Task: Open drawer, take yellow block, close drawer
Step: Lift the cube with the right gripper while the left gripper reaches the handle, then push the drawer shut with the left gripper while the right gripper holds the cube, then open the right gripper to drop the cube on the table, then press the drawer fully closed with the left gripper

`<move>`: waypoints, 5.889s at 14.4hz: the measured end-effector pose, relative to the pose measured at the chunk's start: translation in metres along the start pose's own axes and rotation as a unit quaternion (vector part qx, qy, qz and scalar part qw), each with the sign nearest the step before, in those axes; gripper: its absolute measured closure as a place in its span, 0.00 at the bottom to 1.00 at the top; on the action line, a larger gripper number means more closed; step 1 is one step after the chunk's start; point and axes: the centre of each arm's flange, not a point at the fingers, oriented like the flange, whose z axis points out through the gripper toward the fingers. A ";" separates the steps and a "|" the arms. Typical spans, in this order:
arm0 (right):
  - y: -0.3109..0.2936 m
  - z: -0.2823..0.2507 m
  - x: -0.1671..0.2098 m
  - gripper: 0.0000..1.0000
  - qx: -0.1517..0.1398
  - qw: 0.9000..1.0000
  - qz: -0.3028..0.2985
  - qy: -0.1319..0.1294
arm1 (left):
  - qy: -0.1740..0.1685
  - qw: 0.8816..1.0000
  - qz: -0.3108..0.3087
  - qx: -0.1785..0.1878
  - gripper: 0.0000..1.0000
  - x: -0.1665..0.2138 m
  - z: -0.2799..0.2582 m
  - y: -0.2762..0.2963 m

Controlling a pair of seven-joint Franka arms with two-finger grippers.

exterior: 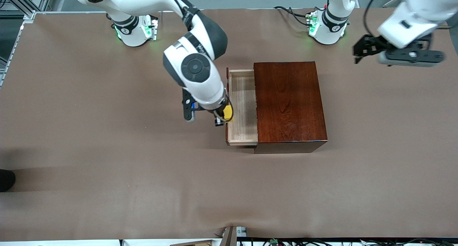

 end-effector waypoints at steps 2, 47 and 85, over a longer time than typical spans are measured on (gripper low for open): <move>-0.003 -0.020 0.027 0.44 -0.017 0.999 -0.038 0.007 | 0.000 1.000 -0.004 0.004 0.00 0.000 0.005 0.031; 0.096 0.144 0.563 0.44 -0.059 0.786 -0.615 0.006 | 0.068 0.851 -0.519 0.045 0.00 0.054 0.307 0.450; 0.116 -0.285 0.418 0.00 -0.037 0.735 -0.676 0.047 | 0.038 0.892 -0.437 0.109 0.00 0.070 0.057 0.185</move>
